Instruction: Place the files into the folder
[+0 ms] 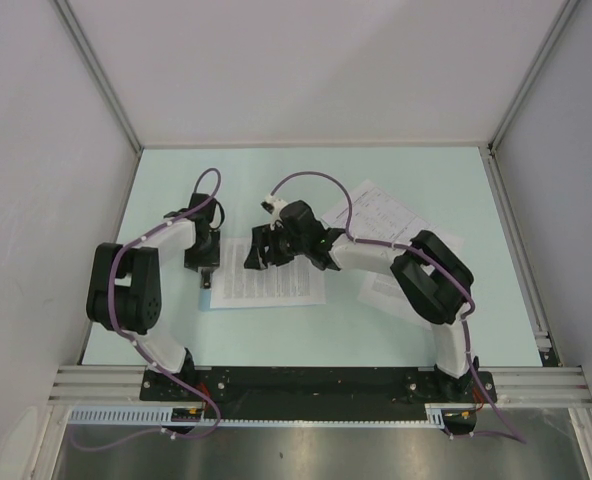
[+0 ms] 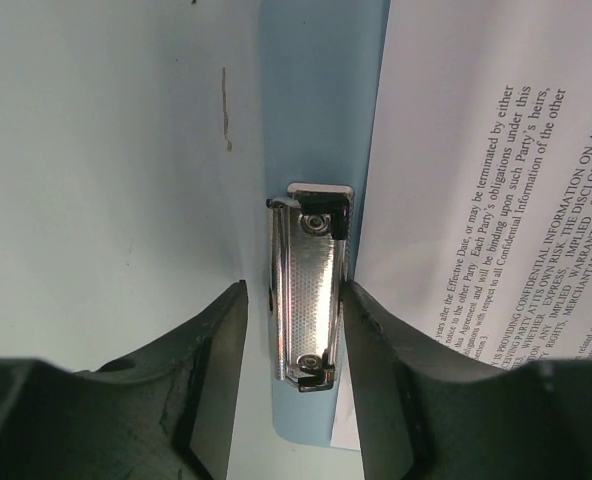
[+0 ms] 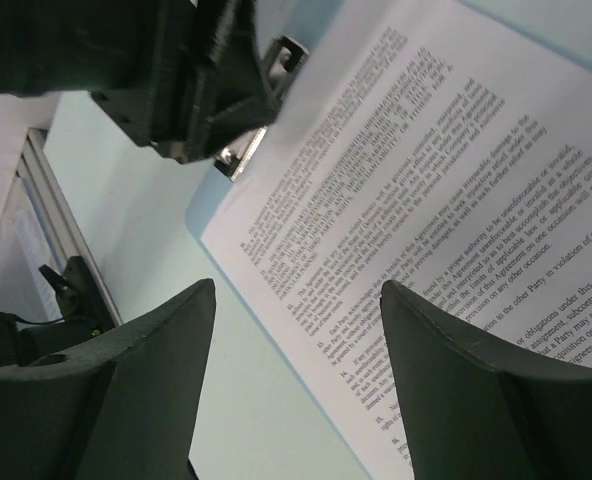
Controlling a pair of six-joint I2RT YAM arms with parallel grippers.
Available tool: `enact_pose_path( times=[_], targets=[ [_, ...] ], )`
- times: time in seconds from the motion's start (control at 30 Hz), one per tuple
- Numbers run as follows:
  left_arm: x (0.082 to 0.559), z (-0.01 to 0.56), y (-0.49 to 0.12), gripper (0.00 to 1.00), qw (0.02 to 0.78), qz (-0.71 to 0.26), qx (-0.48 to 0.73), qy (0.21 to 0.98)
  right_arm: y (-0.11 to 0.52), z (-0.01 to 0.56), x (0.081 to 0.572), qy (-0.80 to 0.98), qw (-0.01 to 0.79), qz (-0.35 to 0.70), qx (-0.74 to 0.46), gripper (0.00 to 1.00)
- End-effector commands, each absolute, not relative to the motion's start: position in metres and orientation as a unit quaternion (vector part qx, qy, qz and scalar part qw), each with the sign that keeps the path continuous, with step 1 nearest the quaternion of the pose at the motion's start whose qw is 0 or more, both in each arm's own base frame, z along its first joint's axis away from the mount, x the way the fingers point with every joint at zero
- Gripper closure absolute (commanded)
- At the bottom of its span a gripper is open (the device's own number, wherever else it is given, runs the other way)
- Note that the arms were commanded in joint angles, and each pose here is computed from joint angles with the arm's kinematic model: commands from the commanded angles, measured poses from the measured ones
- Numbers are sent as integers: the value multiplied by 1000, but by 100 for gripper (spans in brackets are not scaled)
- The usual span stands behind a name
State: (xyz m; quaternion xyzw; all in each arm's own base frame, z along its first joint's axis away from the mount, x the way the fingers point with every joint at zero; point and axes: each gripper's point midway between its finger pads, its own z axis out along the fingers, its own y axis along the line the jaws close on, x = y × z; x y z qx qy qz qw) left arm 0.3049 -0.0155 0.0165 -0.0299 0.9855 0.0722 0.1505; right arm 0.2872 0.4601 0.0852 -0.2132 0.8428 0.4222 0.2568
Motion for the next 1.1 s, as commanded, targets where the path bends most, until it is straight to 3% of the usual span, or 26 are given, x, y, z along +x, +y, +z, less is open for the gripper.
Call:
enact_pose_path(
  times=[0.0, 0.13, 0.37, 0.5, 0.67, 0.87, 0.97, 1.07],
  targets=[
    [299, -7, -21, 51, 129, 62, -20, 989, 457, 121, 293, 828, 284, 432, -219, 29],
    [297, -12, -28, 59, 122, 41, -16, 992, 449, 117, 295, 838, 277, 419, -213, 29],
    [296, -10, -32, 89, 123, 28, -12, 992, 407, 113, 311, 867, 283, 361, -196, 26],
    [296, -5, -40, 100, 129, 4, -10, 992, 363, 94, 327, 888, 284, 323, -165, 21],
    [295, -3, -40, 100, 132, -14, -13, 991, 312, 68, 335, 909, 280, 276, -140, 15],
    [300, 12, -40, 99, 153, -16, -18, 988, 303, 63, 338, 907, 279, 283, -139, 12],
    [303, 27, -38, 86, 167, -10, -24, 986, 307, 60, 340, 905, 279, 289, -138, 13],
    [306, 45, -38, 62, 188, -12, -28, 982, 310, 53, 340, 906, 272, 296, -135, 14]
  ],
)
